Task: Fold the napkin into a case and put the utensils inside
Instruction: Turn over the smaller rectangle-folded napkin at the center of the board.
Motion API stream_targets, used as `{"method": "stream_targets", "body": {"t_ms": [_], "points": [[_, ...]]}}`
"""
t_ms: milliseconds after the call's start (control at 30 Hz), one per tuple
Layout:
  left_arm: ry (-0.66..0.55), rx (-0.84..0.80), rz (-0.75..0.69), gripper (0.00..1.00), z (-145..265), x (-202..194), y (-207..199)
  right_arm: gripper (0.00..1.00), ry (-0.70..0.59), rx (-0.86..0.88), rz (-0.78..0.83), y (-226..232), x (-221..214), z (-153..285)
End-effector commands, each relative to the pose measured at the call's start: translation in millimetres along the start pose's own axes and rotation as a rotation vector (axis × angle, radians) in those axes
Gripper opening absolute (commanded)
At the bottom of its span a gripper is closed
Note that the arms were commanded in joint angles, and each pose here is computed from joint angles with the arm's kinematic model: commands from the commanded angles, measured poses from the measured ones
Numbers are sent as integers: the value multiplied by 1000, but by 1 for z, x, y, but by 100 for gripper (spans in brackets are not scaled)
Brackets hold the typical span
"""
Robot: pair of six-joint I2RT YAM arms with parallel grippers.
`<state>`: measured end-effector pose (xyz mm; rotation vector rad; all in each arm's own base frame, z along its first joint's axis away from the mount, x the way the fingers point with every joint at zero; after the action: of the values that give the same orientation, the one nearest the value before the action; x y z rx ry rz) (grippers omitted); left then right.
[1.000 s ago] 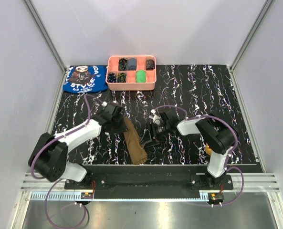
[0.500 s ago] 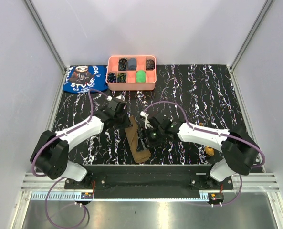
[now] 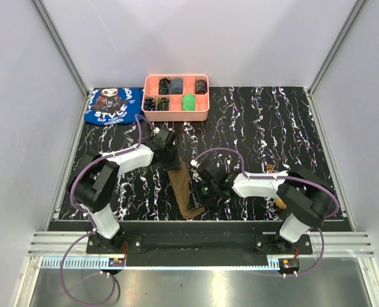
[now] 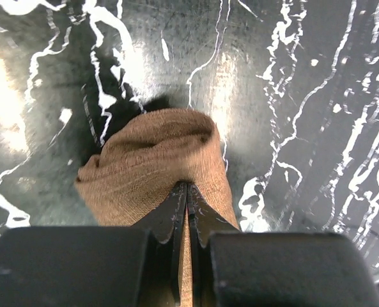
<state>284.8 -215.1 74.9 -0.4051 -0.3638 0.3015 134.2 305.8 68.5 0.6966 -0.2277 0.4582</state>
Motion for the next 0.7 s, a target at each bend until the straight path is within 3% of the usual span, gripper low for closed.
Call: {"method": "stream_targets", "body": {"t_ms": [0, 367, 667], "points": [[-46, -45, -29, 5, -4, 18, -12, 38, -40, -101, 96, -19, 6, -15], [-138, -139, -4, 14, 43, 60, -31, 38, -47, -232, 243, -36, 52, 8], [-114, -49, 33, 11, 15, 65, -14, 41, -59, -131, 207, 0, 67, 37]]}}
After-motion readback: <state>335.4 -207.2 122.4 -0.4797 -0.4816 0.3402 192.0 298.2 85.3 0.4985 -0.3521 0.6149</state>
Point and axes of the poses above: each gripper's point midway between its finger pads, its own z axis back along the fingers, its own y axis along the line the jaws close on, x = y × z, the point moved 5 cm from there along z, back along the fingers, and after that the axes turned 8 degrees about z, right-handed, at the moved point
